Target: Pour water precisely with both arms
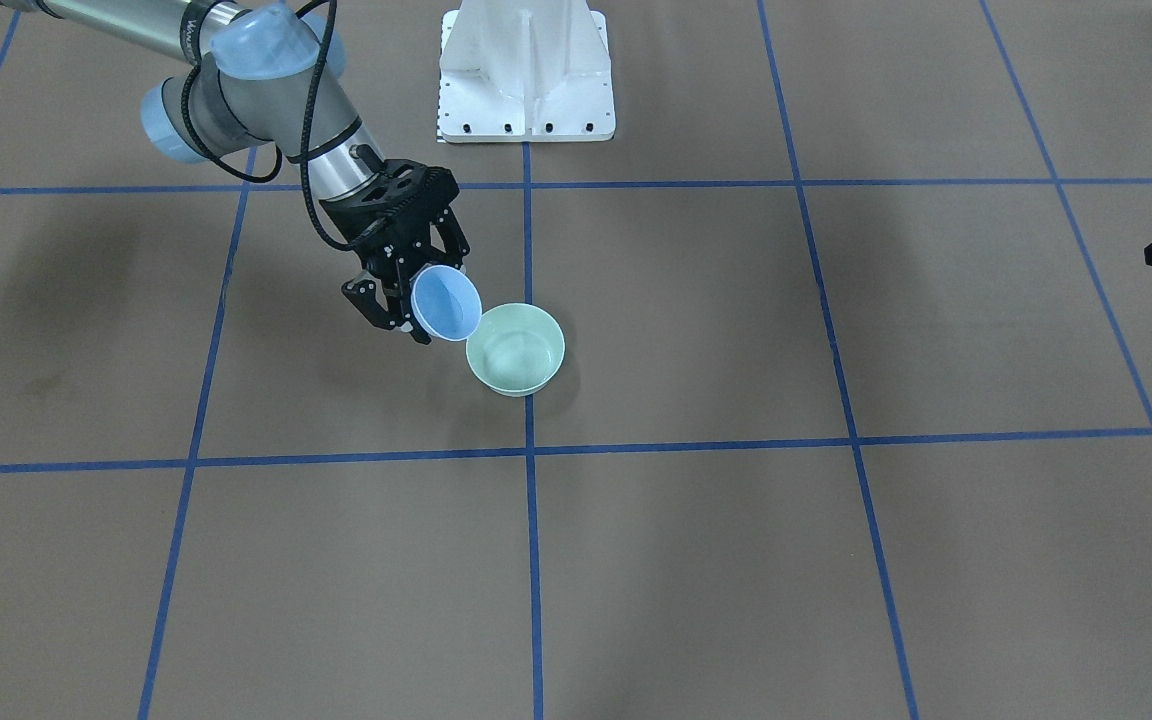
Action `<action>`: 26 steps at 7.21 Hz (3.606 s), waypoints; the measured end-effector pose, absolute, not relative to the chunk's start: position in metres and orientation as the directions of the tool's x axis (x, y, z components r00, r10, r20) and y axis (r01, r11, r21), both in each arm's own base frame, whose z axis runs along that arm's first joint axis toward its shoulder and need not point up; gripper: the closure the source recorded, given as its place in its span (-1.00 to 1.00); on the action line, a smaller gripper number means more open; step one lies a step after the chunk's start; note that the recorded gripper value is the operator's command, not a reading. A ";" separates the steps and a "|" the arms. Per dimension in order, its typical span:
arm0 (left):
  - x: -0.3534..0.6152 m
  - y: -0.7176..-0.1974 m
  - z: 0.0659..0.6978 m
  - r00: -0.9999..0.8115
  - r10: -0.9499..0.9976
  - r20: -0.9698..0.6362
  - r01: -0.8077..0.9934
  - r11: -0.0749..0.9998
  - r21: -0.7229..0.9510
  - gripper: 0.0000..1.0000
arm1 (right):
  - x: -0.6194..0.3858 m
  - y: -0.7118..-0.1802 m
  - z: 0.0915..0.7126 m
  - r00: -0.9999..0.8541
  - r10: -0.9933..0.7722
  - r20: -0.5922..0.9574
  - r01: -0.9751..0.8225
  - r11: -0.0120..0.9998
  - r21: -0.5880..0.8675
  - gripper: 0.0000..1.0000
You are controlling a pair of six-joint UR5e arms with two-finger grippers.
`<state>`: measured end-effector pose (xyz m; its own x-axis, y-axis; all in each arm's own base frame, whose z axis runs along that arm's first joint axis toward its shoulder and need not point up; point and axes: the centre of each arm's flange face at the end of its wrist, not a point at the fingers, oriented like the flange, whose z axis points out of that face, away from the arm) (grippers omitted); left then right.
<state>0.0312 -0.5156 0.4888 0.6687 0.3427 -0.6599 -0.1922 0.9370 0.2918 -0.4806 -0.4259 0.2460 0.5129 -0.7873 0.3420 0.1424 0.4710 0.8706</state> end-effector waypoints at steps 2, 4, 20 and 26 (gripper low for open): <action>0.031 -0.516 0.489 0.669 0.342 -0.660 -0.192 0.937 0.291 -1.00 | -0.491 -0.430 0.228 0.520 -0.793 0.318 0.222 0.485 0.846 1.00; 0.031 -0.516 0.489 0.669 0.342 -0.660 -0.192 0.937 0.291 -1.00 | -0.498 -0.432 0.217 0.524 -0.798 0.296 0.295 0.497 0.816 1.00; 0.034 -0.514 0.485 0.642 0.348 -0.683 -0.192 0.936 0.296 -1.00 | -0.513 -0.425 0.158 0.517 -0.824 0.230 0.516 0.515 0.684 1.00; 0.034 -0.514 0.483 0.641 0.352 -0.682 -0.192 0.934 0.301 -1.00 | -0.493 -0.427 0.164 0.510 -0.810 0.290 0.290 0.480 0.828 1.00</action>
